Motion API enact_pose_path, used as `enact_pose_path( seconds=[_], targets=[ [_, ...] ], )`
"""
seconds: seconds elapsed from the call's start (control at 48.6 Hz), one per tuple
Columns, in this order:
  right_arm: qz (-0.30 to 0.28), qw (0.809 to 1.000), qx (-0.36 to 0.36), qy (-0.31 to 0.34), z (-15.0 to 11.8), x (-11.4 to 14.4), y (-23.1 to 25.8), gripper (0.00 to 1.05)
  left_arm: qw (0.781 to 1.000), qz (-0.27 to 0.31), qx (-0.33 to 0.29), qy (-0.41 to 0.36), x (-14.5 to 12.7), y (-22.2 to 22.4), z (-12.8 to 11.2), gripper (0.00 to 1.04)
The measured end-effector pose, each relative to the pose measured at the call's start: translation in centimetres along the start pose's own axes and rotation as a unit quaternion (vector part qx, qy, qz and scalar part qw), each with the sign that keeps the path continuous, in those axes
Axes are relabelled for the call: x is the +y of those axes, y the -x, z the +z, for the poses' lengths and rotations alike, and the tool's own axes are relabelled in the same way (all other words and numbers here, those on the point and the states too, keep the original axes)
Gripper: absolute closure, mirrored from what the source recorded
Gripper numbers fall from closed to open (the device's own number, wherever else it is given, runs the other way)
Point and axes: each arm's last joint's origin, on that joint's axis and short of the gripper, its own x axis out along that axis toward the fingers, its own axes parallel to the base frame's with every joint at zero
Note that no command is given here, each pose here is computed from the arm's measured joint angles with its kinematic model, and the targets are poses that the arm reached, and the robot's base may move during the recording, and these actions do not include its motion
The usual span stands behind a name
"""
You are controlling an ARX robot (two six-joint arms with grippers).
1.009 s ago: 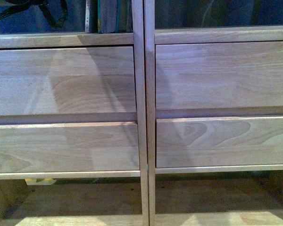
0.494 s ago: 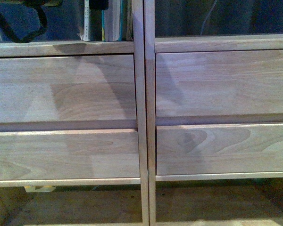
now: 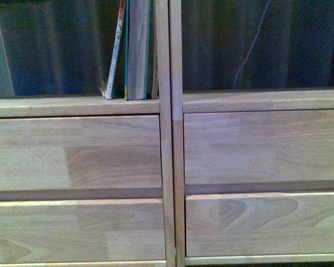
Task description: Organize books on shelf
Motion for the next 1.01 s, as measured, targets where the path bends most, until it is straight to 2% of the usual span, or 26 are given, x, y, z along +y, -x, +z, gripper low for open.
enact_pose_path(
  seconds=[0.041, 0.082, 0.165, 0.185, 0.226, 0.268, 0.329, 0.35, 0.391, 0.432, 0.453, 0.515, 0.597, 0.7, 0.803, 1.009],
  targets=[
    [0.000, 1.000, 0.000, 0.000, 0.0, 0.0, 0.0, 0.07, 1.000, -0.002, -0.005, 0.002, -0.2, 0.9, 0.0, 0.07],
    [0.000, 1.000, 0.000, 0.000, 0.0, 0.0, 0.0, 0.07, 0.997, 0.080, 0.002, -0.013, -0.6, 2.2, 0.4, 0.16],
    [-0.003, 1.000, -0.003, 0.000, 0.0, 0.0, 0.0, 0.07, 0.983, 0.179, 0.018, -0.044, -0.2, 3.7, -0.7, 0.28],
    [-0.010, 1.000, -0.008, 0.010, 0.0, 0.0, 0.0, 0.08, 0.981, 0.189, 0.020, -0.048, -0.1, 3.8, -1.0, 0.30],
    [-0.073, 0.996, -0.037, 0.030, 0.1, 0.2, -0.2, 0.14, 0.976, 0.210, 0.028, -0.057, 0.3, 4.5, -2.1, 0.37],
    [-0.123, 0.990, -0.046, 0.058, -0.1, 0.3, -0.2, 0.19, 0.974, 0.215, 0.036, -0.063, 0.5, 5.0, -3.0, 0.42],
    [-0.212, 0.968, -0.030, 0.129, -1.0, -0.1, 0.1, 0.28, 0.972, 0.220, 0.047, -0.070, 0.9, 6.0, -4.7, 0.53],
    [-0.222, 0.965, -0.027, 0.135, -1.2, -0.2, 0.2, 0.30, 0.972, 0.220, 0.048, -0.070, 0.9, 6.1, -4.9, 0.54],
    [-0.254, 0.947, -0.010, 0.194, -1.8, -0.5, 0.4, 0.37, 0.972, 0.219, 0.050, -0.073, 1.0, 6.7, -5.6, 0.62],
    [-0.268, 0.937, -0.005, 0.223, -2.1, -0.8, 0.5, 0.42, 0.972, 0.216, 0.050, -0.074, 1.0, 7.1, -6.1, 0.67],
    [-0.276, 0.927, 0.003, 0.253, -2.5, -0.9, 0.6, 0.47, 0.972, 0.216, 0.048, -0.075, 1.1, 7.5, -6.5, 0.72],
    [-0.291, 0.912, 0.014, 0.289, -3.3, -1.1, 0.8, 0.59, 0.972, 0.219, 0.046, -0.077, 1.2, 8.5, -7.4, 0.85],
    [-0.273, 0.909, 0.030, 0.314, -4.9, -0.9, 1.3, 0.79, 0.971, 0.221, 0.050, -0.076, 1.4, 9.8, -8.9, 1.02],
    [-0.274, 0.905, 0.027, 0.325, -5.4, -1.1, 1.6, 1.01, 0.974, 0.206, 0.052, -0.078, 1.7, 11.1, -10.2, 1.02],
    [-0.274, 0.903, 0.032, 0.329, -6.1, -1.6, 1.8, 1.02, 0.970, 0.225, 0.050, -0.079, 2.3, 12.3, -11.0, 1.02],
    [-0.274, 0.903, 0.032, 0.330, -6.8, -2.2, 2.0, 1.02, 0.971, 0.220, 0.048, -0.080, 1.9, 13.5, -12.2, 1.02]
  ],
)
